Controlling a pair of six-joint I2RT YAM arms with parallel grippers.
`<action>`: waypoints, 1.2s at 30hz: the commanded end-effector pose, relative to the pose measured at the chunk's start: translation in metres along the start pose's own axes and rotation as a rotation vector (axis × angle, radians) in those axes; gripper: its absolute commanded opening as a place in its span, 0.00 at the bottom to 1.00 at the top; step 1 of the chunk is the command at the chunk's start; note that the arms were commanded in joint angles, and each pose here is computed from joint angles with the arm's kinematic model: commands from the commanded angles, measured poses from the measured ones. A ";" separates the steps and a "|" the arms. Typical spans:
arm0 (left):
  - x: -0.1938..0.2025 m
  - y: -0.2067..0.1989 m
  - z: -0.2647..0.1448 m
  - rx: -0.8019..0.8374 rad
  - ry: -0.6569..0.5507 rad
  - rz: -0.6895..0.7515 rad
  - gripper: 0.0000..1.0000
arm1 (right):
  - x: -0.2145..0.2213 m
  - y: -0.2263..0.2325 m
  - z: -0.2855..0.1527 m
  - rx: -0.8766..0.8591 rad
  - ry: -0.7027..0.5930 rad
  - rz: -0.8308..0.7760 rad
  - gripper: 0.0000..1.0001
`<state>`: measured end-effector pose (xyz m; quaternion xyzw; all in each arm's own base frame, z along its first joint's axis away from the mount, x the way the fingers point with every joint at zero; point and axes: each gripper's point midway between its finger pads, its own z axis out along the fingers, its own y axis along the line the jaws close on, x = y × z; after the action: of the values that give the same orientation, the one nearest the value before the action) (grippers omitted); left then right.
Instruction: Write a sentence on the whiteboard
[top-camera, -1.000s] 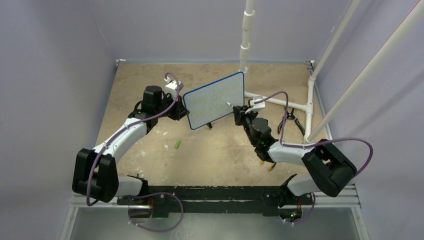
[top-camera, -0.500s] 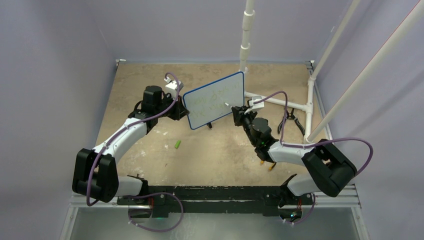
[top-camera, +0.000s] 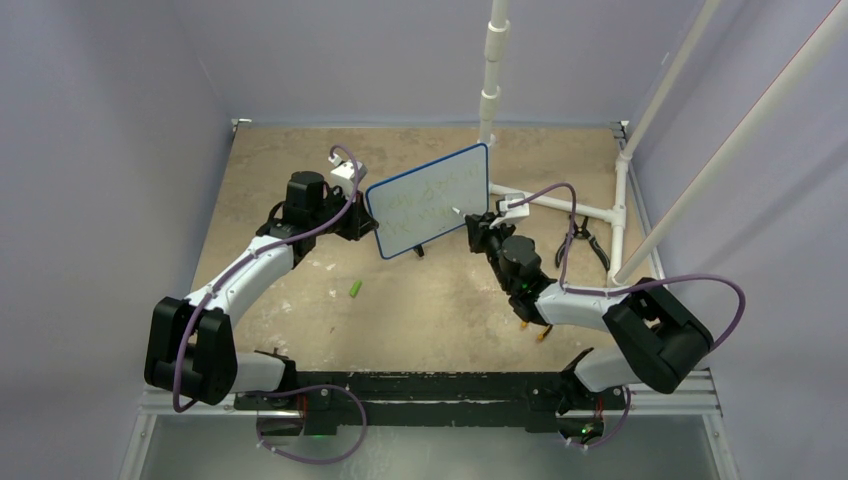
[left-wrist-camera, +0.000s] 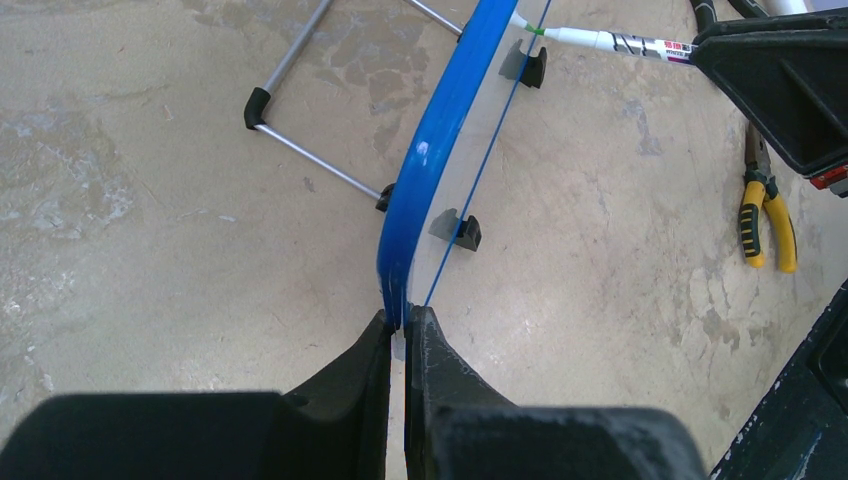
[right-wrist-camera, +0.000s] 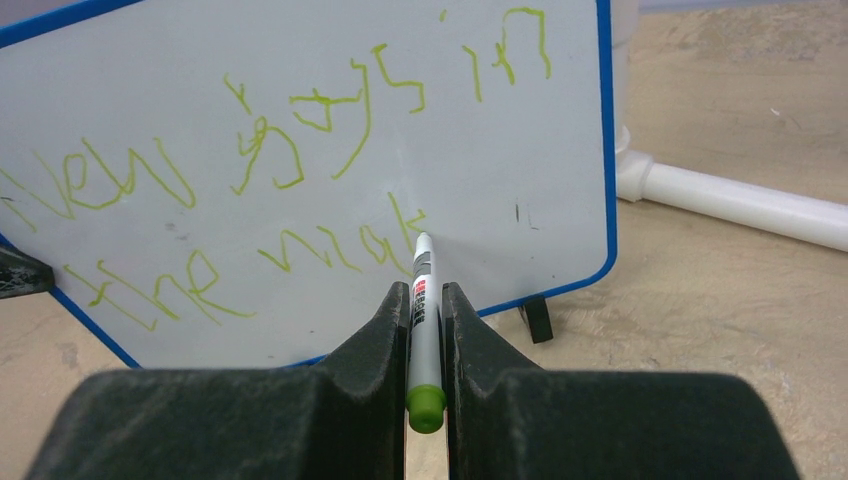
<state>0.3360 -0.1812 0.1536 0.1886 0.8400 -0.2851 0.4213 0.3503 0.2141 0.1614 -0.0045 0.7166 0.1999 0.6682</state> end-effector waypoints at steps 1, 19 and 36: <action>-0.019 -0.005 -0.006 0.004 -0.053 0.028 0.00 | -0.003 -0.007 0.000 0.050 -0.013 0.024 0.00; -0.017 -0.006 -0.004 0.012 -0.048 0.021 0.00 | -0.033 -0.001 -0.004 0.014 -0.108 0.006 0.00; -0.016 -0.006 -0.002 0.018 -0.046 0.018 0.00 | -0.034 0.000 0.014 0.033 -0.124 -0.016 0.00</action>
<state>0.3359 -0.1813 0.1536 0.1886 0.8400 -0.2855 0.4212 0.3558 0.2093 0.1685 -0.0047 0.7030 0.1836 0.6871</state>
